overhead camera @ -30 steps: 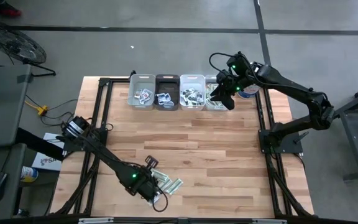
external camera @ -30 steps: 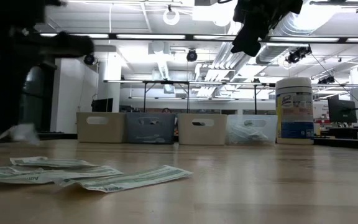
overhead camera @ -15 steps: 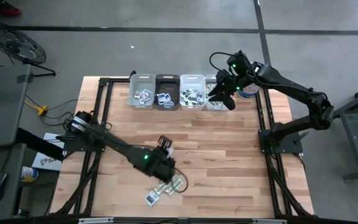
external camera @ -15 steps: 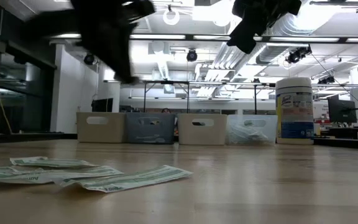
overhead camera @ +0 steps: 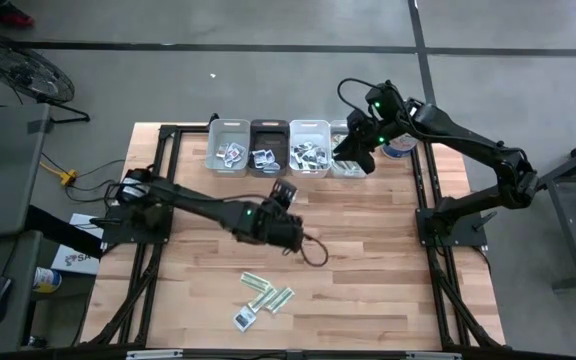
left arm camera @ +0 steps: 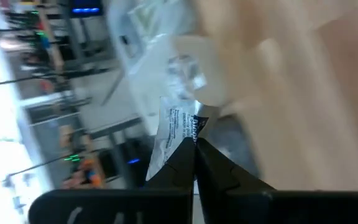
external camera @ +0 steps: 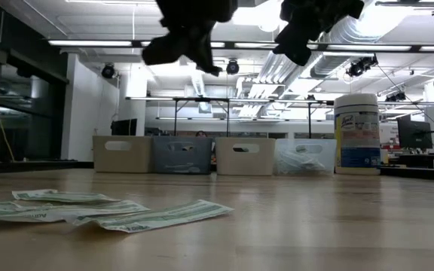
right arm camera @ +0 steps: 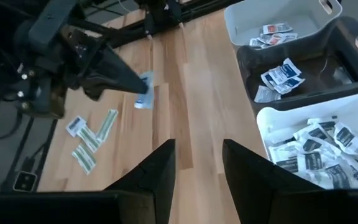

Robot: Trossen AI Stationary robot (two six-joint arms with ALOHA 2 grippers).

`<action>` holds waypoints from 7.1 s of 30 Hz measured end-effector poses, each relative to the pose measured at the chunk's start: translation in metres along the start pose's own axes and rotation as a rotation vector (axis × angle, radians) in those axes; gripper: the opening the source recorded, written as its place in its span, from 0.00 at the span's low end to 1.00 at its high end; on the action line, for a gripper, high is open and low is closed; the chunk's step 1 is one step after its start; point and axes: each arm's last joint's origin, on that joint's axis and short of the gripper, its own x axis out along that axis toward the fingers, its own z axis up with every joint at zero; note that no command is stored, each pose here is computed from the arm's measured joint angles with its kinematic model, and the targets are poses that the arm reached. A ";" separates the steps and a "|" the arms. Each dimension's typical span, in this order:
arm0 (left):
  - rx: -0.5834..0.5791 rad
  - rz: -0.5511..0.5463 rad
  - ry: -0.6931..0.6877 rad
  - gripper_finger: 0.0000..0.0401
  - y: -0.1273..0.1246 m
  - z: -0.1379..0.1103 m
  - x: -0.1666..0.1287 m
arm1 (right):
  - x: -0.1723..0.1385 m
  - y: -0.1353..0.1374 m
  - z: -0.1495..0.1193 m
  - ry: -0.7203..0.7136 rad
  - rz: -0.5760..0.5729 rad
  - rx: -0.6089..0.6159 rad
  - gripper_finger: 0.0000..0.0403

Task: Pick & Place First Aid Supplies
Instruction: Put the blue alcohol pad into the black bin, then put the black towelette pack into the white bin

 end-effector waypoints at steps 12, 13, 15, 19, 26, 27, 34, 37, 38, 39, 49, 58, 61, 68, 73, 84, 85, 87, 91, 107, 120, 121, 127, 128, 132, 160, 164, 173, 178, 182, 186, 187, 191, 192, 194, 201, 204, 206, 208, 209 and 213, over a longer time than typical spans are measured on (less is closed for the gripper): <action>0.108 0.242 0.042 0.00 0.065 0.004 0.032 | 0.000 0.001 0.010 -0.086 0.049 -0.003 0.31; 0.102 0.258 0.037 0.00 0.070 0.005 0.033 | 0.000 0.001 0.011 -0.096 0.049 -0.003 0.31; 0.091 0.283 0.035 0.00 0.079 0.005 0.035 | -0.001 0.001 0.013 -0.117 0.047 0.001 0.31; 0.073 0.307 0.039 0.00 0.090 0.002 0.039 | 0.000 0.000 0.018 -0.157 0.044 0.014 0.31; 0.053 0.315 0.044 0.00 0.096 0.000 0.042 | 0.004 -0.004 0.024 -0.202 0.059 0.076 0.31; 0.052 0.315 0.043 0.00 0.096 0.000 0.042 | 0.006 -0.006 0.024 -0.196 0.060 0.083 0.31; 0.039 0.303 0.086 0.00 0.099 -0.008 0.051 | 0.013 -0.011 0.023 -0.178 0.059 0.092 0.31; -0.092 0.246 0.057 0.00 0.107 -0.022 0.067 | 0.010 -0.015 0.022 -0.185 0.045 0.101 0.31; -0.127 0.209 0.044 0.00 0.111 -0.030 0.072 | 0.008 -0.016 0.022 -0.184 0.040 0.107 0.31; -0.165 0.184 0.038 0.00 0.114 -0.037 0.076 | 0.007 -0.018 0.021 -0.182 0.035 0.114 0.31; -0.501 -0.158 -0.018 0.00 0.130 -0.095 0.117 | 0.001 -0.027 0.015 -0.154 0.005 0.167 0.31; -0.637 -0.341 0.042 0.00 0.129 -0.125 0.133 | -0.009 -0.033 0.013 -0.161 -0.025 0.199 0.31; -0.667 -0.410 0.065 0.00 0.128 -0.136 0.138 | -0.012 -0.035 0.013 -0.170 -0.035 0.207 0.31; -0.674 -0.506 0.071 0.00 0.127 -0.150 0.144 | -0.025 -0.033 0.011 -0.181 -0.057 0.219 0.31; -0.719 -0.638 -0.023 0.00 0.130 -0.162 0.151 | -0.037 -0.027 0.011 -0.205 -0.074 0.210 0.31; -0.857 -0.756 -0.089 0.00 0.139 -0.203 0.174 | -0.054 -0.016 0.012 -0.258 -0.109 0.198 0.31; -0.865 -0.770 -0.089 0.00 0.138 -0.206 0.177 | -0.055 -0.015 0.012 -0.261 -0.113 0.196 0.31; -0.881 -0.809 -0.088 0.00 0.135 -0.208 0.184 | -0.057 -0.014 0.012 -0.267 -0.130 0.194 0.31; -0.889 -0.885 -0.088 0.00 0.123 -0.203 0.202 | -0.060 -0.012 0.012 -0.279 -0.149 0.208 0.31; -0.842 -0.890 0.051 0.00 0.091 -0.195 0.249 | -0.060 -0.012 0.012 -0.279 -0.150 0.216 0.31; -0.835 -0.880 0.065 0.25 0.089 -0.195 0.252 | -0.060 -0.012 0.012 -0.279 -0.154 0.215 0.31; -0.832 -0.884 0.061 0.26 0.089 -0.195 0.252 | -0.060 -0.012 0.012 -0.279 -0.154 0.215 0.31; -0.795 -0.906 0.082 0.30 0.102 -0.196 0.242 | -0.060 -0.012 0.011 -0.274 -0.154 0.213 0.31; -0.787 -0.903 0.089 0.30 0.105 -0.196 0.239 | -0.060 -0.012 0.011 -0.274 -0.154 0.210 0.31; -0.760 -0.886 0.084 0.30 0.123 -0.196 0.221 | -0.060 -0.012 0.011 -0.270 -0.152 0.191 0.31; -0.680 -0.881 0.153 0.30 0.083 -0.089 -0.001 | -0.084 0.014 -0.008 -0.181 -0.179 -0.011 0.31; -0.690 -0.908 0.190 0.30 0.054 -0.071 -0.024 | -0.084 0.015 -0.010 -0.165 -0.174 -0.013 0.31; -0.902 -0.953 0.249 0.30 -0.009 -0.037 -0.082 | -0.085 0.016 -0.011 -0.159 -0.170 -0.018 0.31; -1.116 -0.950 0.217 0.30 -0.043 -0.023 -0.117 | -0.085 0.017 -0.011 -0.158 -0.149 -0.019 0.31; -1.205 -0.967 0.254 0.30 -0.073 -0.017 -0.139 | -0.084 0.018 -0.011 -0.160 -0.133 -0.045 0.31; -1.203 -0.990 0.300 0.30 -0.106 -0.009 -0.155 | -0.084 0.018 -0.011 -0.158 -0.130 -0.039 0.31; -1.187 -0.998 0.296 0.30 -0.114 -0.007 -0.158 | -0.085 0.018 -0.012 -0.156 -0.130 -0.037 0.31; -1.142 -0.983 0.307 0.30 -0.139 0.001 -0.161 | -0.085 0.019 -0.012 -0.157 -0.130 -0.034 0.31; -1.141 -0.973 0.321 0.30 -0.145 0.003 -0.159 | -0.085 0.019 -0.012 -0.158 -0.129 -0.024 0.31; -1.155 -0.964 0.344 0.30 -0.156 0.008 -0.156 | -0.085 0.019 -0.012 -0.159 -0.127 -0.002 0.31; -1.123 -1.001 0.277 0.30 -0.185 0.032 -0.144 | -0.085 0.019 -0.012 -0.160 -0.124 0.037 0.31; -1.123 -0.998 0.281 0.30 -0.195 0.037 -0.139 | -0.085 0.019 -0.013 -0.148 -0.122 0.048 0.31; -1.154 -0.990 0.306 0.30 -0.198 0.038 -0.137 | -0.084 0.019 -0.015 -0.139 -0.121 0.056 0.31; -1.177 -0.982 0.328 0.30 -0.200 0.038 -0.136 | -0.084 0.019 -0.016 -0.124 -0.123 0.070 0.31; -1.183 -0.977 0.337 0.30 -0.201 0.038 -0.135 | -0.084 0.019 -0.017 -0.121 -0.123 0.072 0.31; -1.213 -0.975 0.342 0.30 -0.203 0.039 -0.134 | -0.084 0.020 -0.018 -0.108 -0.121 0.089 0.31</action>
